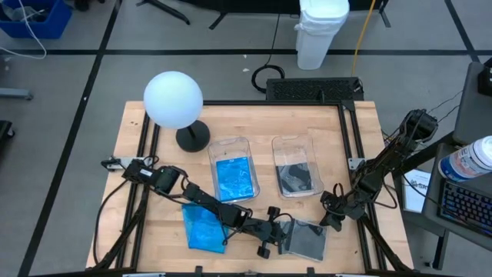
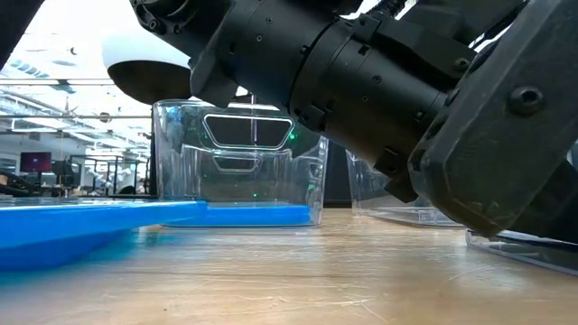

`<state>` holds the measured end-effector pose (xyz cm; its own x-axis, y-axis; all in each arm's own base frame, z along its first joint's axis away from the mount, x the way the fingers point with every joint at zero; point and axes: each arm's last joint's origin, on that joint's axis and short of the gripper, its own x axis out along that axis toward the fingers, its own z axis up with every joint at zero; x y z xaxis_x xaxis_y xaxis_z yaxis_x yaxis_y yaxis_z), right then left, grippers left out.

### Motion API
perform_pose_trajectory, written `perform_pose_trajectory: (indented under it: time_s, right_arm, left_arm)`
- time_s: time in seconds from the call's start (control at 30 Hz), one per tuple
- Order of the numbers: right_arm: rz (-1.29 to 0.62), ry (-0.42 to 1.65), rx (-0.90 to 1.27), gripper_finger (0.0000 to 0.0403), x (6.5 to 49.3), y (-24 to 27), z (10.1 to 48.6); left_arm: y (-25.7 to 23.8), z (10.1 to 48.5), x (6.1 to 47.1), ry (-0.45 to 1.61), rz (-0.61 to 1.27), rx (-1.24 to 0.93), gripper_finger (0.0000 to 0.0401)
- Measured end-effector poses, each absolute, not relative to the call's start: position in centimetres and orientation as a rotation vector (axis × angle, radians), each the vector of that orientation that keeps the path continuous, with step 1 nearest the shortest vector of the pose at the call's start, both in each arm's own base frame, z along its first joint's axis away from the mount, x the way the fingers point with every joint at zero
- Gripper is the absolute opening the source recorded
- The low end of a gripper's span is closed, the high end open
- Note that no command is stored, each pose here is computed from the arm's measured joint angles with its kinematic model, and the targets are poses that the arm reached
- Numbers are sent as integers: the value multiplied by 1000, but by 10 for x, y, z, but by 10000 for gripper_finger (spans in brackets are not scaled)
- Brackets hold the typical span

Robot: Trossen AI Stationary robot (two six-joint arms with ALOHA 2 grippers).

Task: Pick & place jewel cases by type
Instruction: Put the black CD case into the right transparent bin

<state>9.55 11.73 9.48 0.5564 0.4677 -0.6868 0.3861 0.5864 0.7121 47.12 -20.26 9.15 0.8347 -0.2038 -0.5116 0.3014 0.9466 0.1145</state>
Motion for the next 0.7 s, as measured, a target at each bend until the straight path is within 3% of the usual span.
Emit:
perform_pose_trajectory:
  time_s: [0.23, 0.7]
  right_arm:
    - [71, 1019, 975, 3, 96, 117, 95]
    - [58, 987, 1014, 43, 96, 117, 99]
  left_arm:
    - [-205, 97, 470, 514, -274, 224, 31]
    - [-230, 128, 454, 475, -264, 261, 31]
